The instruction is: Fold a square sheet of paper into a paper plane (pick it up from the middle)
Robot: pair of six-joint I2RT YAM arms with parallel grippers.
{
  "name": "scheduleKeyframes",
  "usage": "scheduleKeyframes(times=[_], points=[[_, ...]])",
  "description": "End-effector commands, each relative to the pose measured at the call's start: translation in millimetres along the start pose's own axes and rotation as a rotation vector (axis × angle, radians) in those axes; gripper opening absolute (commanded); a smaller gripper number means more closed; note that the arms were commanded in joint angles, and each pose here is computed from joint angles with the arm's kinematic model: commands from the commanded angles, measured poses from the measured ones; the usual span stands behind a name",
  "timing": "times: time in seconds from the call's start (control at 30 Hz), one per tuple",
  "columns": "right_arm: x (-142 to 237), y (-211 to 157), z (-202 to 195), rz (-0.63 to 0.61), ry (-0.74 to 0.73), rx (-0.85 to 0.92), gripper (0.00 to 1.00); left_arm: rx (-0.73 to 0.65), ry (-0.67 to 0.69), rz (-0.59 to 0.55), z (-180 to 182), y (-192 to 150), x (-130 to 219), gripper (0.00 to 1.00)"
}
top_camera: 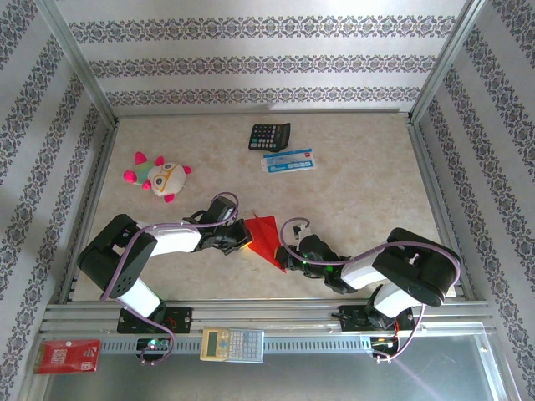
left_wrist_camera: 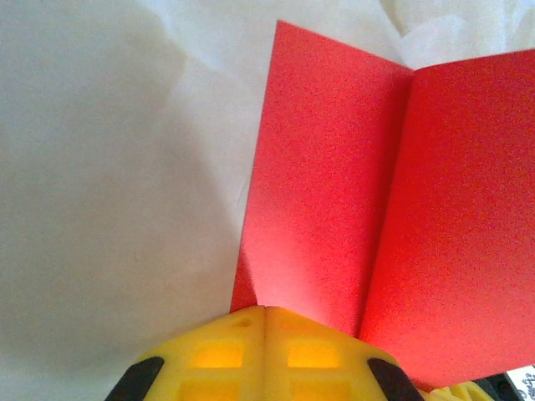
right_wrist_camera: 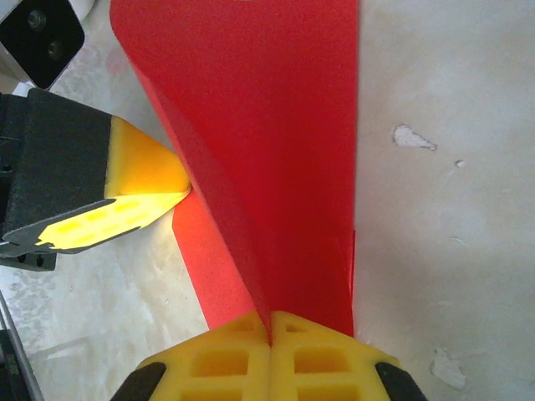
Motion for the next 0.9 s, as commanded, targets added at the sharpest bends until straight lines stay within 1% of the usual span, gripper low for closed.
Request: scheduleKeyframes(times=[0.0, 0.3, 0.43, 0.77, 0.87], points=[[2, 2, -17, -0.009, -0.054, -0.031, 0.0, -0.014, 0.079, 0.004, 18, -7, 0, 0.03], [0, 0, -26, -0.001, -0.053, -0.089, 0.0, -0.019, 0.084, -0.001, 18, -7, 2, 0.04], [-2, -3, -31, 0.011, -0.058, -0.106, 0.0, -0.03, 0.073, -0.013, 11, -3, 5, 0.07], [-5, -7, -40, 0.025, -0.083, -0.131, 0.0, -0.099, 0.006, -0.062, -30, 16, 23, 0.19], [-6, -8, -43, 0.027, -0.091, -0.137, 0.0, -0.108, -0.022, -0.068, -40, 17, 28, 0.2]])
Point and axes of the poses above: each hand's point on the last joint's axis, 136 mm out from that joint toward the fingers, its own x axis back along the fingers, its own z axis along the line the jaws close on, y = z × x, the point moved 3 cm from there along x, back along the fingers, and after that the axes turned 6 degrees about -x, right-handed, at the moved point
